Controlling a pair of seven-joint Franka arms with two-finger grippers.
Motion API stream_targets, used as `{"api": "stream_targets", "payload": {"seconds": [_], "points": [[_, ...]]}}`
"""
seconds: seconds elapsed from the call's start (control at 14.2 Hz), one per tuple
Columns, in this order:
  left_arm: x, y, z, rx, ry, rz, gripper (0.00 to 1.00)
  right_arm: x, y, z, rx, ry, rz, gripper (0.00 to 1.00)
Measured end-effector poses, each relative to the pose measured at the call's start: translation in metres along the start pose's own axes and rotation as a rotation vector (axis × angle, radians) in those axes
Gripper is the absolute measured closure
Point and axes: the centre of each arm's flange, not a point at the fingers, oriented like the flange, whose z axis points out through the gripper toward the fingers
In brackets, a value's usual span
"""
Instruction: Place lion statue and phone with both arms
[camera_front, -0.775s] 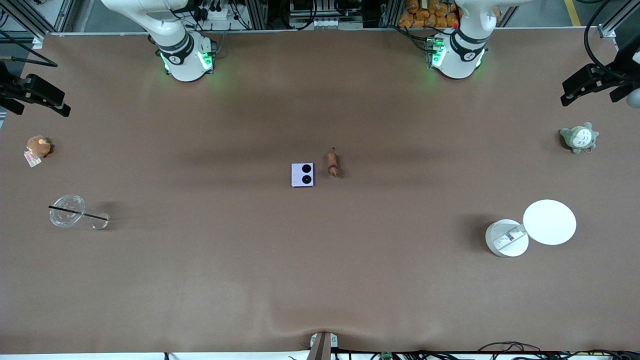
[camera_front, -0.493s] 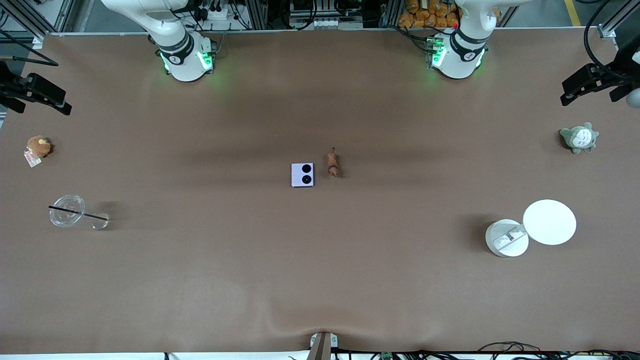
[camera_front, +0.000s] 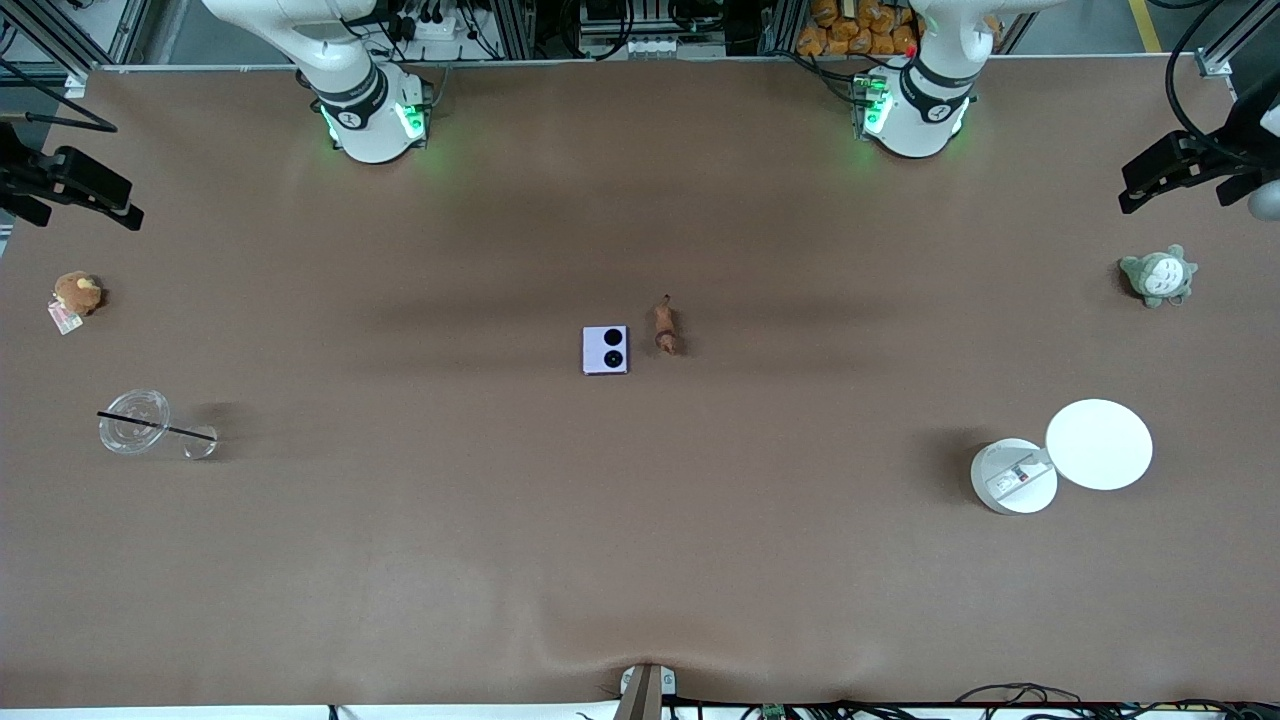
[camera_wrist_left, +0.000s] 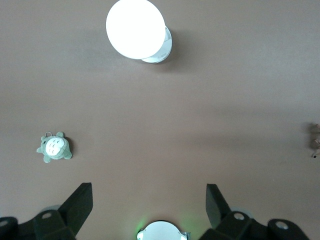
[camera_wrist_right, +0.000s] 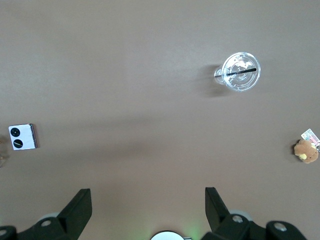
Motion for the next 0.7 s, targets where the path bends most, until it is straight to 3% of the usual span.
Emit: {"api": "stream_targets", "payload": {"seconds": [0.7], "points": [[-0.002,0.029,0.012,-0.01,-0.06,0.024,0.0,0.001,-0.001,0.002,0.0,-0.005,-0.001,0.0]]}}
